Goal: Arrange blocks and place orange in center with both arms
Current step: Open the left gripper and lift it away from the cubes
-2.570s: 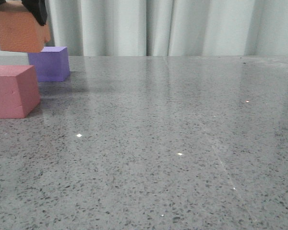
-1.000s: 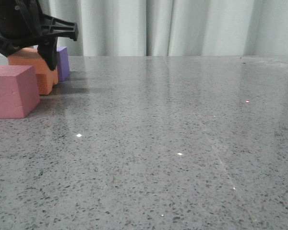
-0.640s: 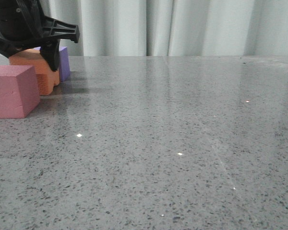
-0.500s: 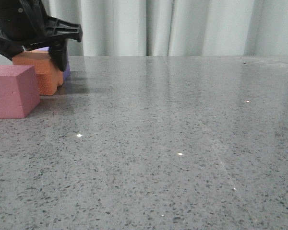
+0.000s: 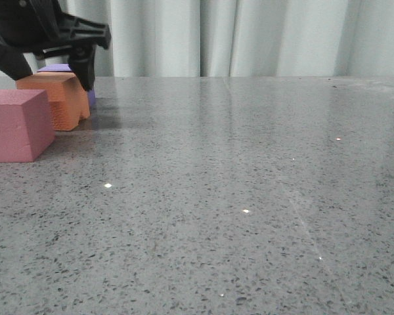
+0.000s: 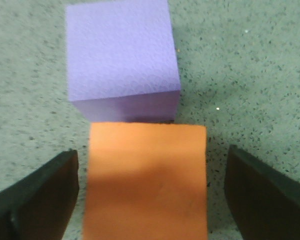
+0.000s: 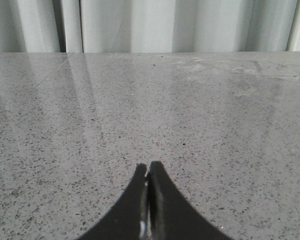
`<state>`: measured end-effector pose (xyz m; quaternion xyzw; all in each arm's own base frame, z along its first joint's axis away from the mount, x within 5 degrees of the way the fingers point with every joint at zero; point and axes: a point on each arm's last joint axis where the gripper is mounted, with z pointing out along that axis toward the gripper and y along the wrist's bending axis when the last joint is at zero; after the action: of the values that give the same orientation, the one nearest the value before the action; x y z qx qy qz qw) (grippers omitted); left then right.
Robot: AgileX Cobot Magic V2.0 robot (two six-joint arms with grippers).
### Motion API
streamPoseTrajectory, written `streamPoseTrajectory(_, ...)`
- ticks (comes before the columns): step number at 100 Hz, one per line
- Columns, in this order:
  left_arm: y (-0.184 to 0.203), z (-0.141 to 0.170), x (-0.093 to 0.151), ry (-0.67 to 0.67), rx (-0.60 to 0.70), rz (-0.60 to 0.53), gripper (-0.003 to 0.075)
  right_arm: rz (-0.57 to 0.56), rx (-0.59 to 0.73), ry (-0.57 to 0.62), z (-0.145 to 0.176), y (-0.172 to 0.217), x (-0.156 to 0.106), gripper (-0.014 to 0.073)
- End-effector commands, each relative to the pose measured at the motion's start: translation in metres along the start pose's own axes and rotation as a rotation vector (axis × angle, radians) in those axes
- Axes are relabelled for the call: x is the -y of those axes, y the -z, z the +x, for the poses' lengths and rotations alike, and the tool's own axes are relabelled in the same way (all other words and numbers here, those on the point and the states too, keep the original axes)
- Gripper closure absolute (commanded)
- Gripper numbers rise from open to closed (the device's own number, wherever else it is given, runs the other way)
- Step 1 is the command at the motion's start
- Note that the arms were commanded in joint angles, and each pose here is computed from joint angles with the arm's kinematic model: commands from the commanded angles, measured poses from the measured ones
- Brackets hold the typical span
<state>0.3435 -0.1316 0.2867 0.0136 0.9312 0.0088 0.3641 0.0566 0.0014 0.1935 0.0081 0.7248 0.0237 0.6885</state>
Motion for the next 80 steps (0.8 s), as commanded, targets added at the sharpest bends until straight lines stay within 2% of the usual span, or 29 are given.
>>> streamPoseTrajectory(1,0.041,-0.022,-0.008,0.005,0.144,0.027,0.0149,0.002,0.126,0.007,-0.014,0.003,0.0,0.0662)
streamPoseTrajectory(46,0.161,-0.029,-0.048,0.042,0.414,0.051,0.0169,0.002,0.126,0.007,-0.014,0.003,0.0,0.0662)
streamPoseTrajectory(55,0.178,-0.018,-0.058,0.025,0.466,0.048,0.026,0.002,0.126,0.007,-0.014,0.003,0.0,0.0662)
streamPoseTrajectory(80,0.2,0.04,-0.081,0.009,0.521,0.066,0.0652,0.002,0.126,0.007,-0.014,0.003,0.0,0.0662)
